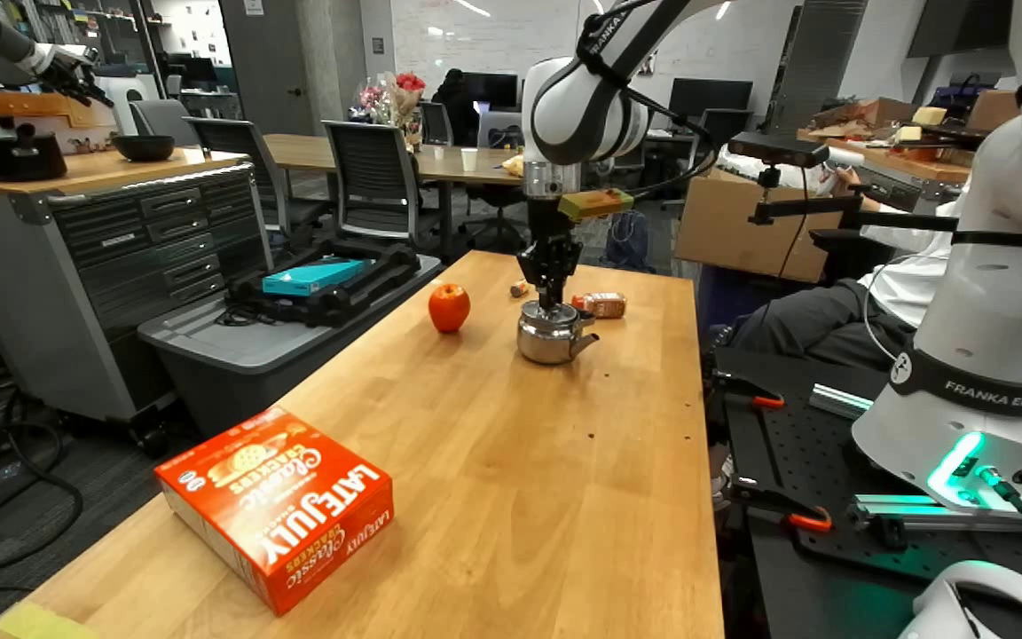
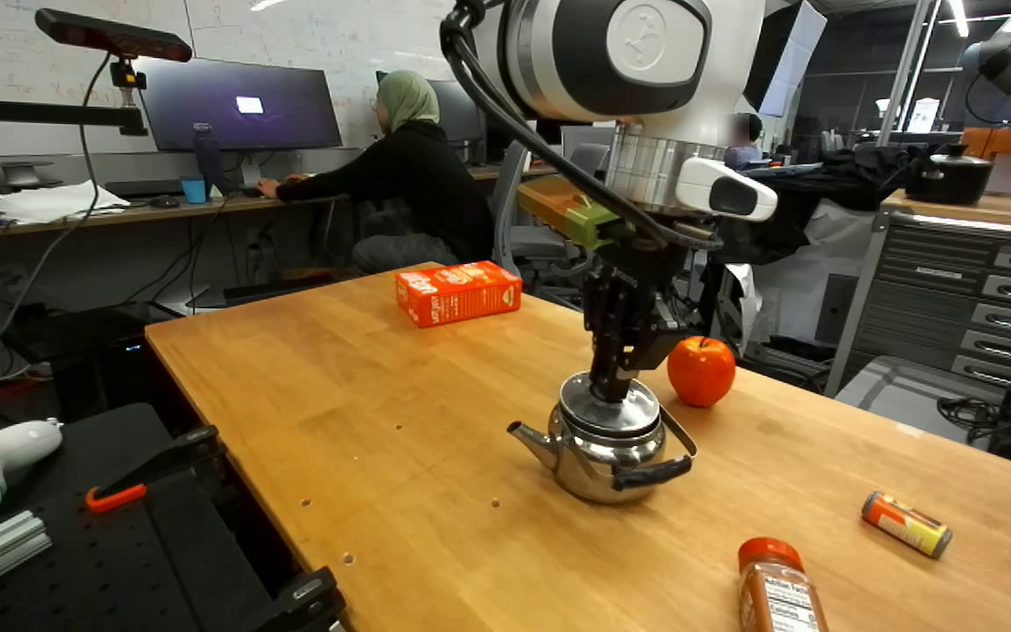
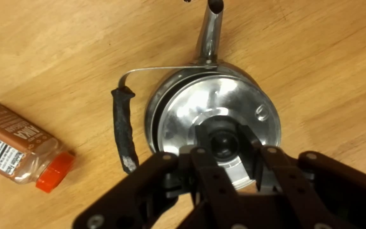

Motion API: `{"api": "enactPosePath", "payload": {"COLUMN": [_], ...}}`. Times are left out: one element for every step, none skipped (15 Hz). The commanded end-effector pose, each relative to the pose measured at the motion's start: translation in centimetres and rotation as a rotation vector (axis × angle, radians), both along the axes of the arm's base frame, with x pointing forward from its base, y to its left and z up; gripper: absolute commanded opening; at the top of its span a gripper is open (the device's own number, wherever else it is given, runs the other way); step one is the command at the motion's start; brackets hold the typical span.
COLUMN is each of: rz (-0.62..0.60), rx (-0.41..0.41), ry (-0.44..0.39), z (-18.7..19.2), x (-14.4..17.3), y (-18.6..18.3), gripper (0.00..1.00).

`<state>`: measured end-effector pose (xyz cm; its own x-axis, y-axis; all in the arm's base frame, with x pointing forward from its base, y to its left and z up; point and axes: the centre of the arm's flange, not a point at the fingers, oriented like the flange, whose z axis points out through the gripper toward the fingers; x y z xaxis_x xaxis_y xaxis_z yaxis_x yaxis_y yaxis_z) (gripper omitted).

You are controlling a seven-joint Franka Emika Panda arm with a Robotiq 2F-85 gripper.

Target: Pick up the lid and place it on the teapot

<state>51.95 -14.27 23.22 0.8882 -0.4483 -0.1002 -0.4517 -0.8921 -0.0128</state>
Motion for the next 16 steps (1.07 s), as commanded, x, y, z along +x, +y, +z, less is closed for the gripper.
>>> {"api": "enactPosePath", "payload": {"rz": [-0.011, -0.011, -0.013, -0.013, -0.016, -0.016, -0.013, -0.002, 0.006, 0.017, 0.023, 0.025, 0.034, 0.041, 0.046, 0.051], "rx": [0.0, -0.002, -0.005, -0.007, -0.011, -0.015, -0.02, -0.028, -0.032, -0.038, -0.05, -0.066, -0.079, -0.092, -0.101, -0.108], "ry": [-0.006, -0.004, -0.001, 0.001, 0.001, -0.002, -0.008, -0.019, -0.02, -0.02, -0.018, -0.012, -0.005, 0.003, 0.007, 0.013], "z": [-0.5, -0.5, -0.5, -0.5, -0.4, -0.2, -0.1, 0.1, 0.2, 0.2, 0.2, 0.2, 0.2, 0.0, -0.1, -0.2], "x": [0.9, 0.9, 1.0, 0.9, 0.8, 0.6, 0.4, 0.2, 0.0, -0.1, -0.2, -0.3, -0.3, -0.4, -0.5, -0.5], "y": [-0.5, -0.5, -0.6, -0.6, -0.5, -0.5, -0.4, -0.3, -0.3, -0.2, -0.2, -0.1, -0.1, -0.1, -0.1, -0.1], "gripper": [0.08, 0.08, 0.08, 0.08, 0.08, 0.08, 0.08, 0.08, 0.08, 0.08, 0.08, 0.08, 0.08, 0.08, 0.08, 0.08]}}
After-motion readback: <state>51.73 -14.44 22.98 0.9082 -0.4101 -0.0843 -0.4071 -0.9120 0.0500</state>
